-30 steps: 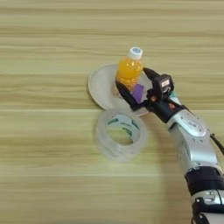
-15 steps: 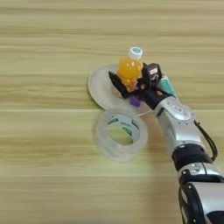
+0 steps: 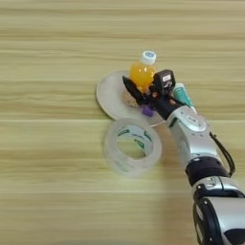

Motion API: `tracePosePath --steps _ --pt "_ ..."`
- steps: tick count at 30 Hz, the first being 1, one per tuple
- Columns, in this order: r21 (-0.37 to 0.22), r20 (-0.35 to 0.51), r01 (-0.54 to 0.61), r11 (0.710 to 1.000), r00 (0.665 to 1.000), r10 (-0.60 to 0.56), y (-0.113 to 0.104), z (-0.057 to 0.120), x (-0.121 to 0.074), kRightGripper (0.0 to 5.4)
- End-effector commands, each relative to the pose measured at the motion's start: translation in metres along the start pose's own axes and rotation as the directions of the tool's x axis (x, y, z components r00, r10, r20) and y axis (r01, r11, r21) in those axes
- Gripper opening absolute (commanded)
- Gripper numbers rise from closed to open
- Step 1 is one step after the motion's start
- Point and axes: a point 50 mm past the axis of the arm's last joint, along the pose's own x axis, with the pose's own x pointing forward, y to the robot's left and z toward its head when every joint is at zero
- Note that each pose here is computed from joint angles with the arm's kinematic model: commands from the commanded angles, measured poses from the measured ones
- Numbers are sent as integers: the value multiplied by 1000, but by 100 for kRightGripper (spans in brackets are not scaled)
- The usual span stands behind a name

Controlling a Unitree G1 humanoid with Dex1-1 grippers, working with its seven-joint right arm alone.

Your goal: Move the objects on the table

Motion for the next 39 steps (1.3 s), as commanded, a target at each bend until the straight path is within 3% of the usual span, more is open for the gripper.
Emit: tracePosePath --steps 1,11,15,21,29,39 --pt "-105 189 43 993 982 -23 -12 51 15 342" --pt "-156 264 101 983 963 -57 -18 71 11 342" --pt "-191 308 185 964 944 -120 -34 85 2 341" --pt "-194 334 311 930 913 -235 -64 95 -18 341" --pt "-191 289 487 852 858 -425 -101 88 -47 341" --pt "-205 197 576 791 816 -543 -121 66 -65 341"
